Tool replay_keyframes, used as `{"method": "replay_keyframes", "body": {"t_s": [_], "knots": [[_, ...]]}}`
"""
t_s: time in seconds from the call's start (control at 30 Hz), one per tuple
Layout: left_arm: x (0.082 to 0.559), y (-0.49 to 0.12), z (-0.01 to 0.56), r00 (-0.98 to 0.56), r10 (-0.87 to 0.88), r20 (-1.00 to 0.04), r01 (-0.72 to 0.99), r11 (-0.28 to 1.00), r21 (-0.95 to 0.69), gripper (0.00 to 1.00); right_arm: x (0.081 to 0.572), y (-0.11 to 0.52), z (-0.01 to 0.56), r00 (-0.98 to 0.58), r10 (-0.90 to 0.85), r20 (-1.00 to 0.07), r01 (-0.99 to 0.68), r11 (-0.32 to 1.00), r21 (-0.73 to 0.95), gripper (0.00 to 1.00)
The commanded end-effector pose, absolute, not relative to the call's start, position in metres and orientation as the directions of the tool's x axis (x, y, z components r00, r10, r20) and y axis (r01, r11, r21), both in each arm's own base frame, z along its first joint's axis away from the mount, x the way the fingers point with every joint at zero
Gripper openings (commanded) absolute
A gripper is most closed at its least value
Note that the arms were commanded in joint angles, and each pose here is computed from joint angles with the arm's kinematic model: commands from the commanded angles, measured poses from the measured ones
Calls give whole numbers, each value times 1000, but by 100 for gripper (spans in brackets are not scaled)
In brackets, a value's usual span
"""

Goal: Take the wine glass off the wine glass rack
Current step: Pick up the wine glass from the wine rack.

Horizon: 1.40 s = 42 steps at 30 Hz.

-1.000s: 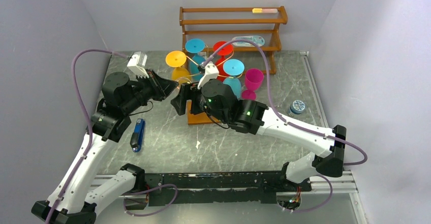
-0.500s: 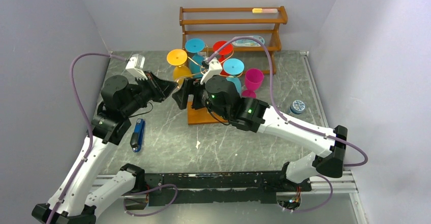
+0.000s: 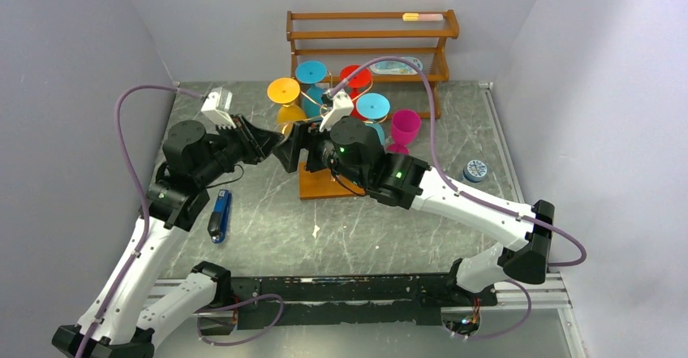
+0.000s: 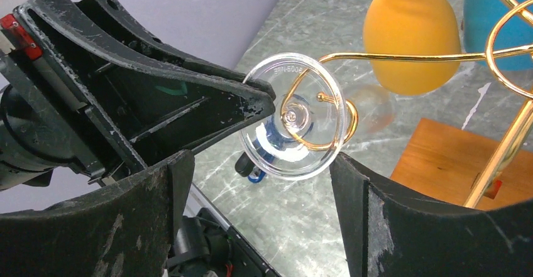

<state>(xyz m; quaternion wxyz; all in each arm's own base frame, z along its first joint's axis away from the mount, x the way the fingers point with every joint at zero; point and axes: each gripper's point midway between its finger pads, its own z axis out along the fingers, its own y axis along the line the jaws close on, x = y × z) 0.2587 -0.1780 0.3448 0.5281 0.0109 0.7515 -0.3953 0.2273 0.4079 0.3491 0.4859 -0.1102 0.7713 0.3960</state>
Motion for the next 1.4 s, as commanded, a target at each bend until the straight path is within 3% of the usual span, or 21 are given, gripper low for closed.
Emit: {"method": "replay_keyframes", "body": {"t_s": [0.0, 0.07, 0.23, 0.63, 0.87, 1.1, 1.27, 1.37], "knots": [[245, -190, 332, -517, -341, -785, 477, 647, -595, 21, 226, 422, 362, -505, 242, -828, -586, 608, 535, 83], [245, -190, 334, -511, -345, -787, 482, 643, -595, 20, 225, 423, 360, -510, 233, -828, -587, 610, 533, 83], [244, -194, 337, -514, -340, -787, 498, 629, -597, 5, 226, 424, 362, -511, 223, -830, -590, 611, 528, 82], [248, -188, 350, -502, -421, -755, 444, 625, -643, 5, 205, 406, 399, -504, 273, -819, -637, 523, 567, 83], [249, -195, 357, -526, -524, -670, 413, 531, -740, 5, 193, 406, 388, -539, 240, -808, -650, 491, 580, 83], [256, -180, 357, -497, -631, -596, 291, 527, -799, 5, 181, 384, 395, -546, 275, -791, -640, 472, 606, 82], [260, -178, 352, -488, -703, -518, 244, 459, -854, 5, 158, 376, 429, -520, 311, -795, -722, 337, 604, 83], [260, -171, 358, -451, -738, -502, 238, 443, -865, 5, 153, 372, 431, -517, 291, -805, -735, 331, 592, 83]]}}
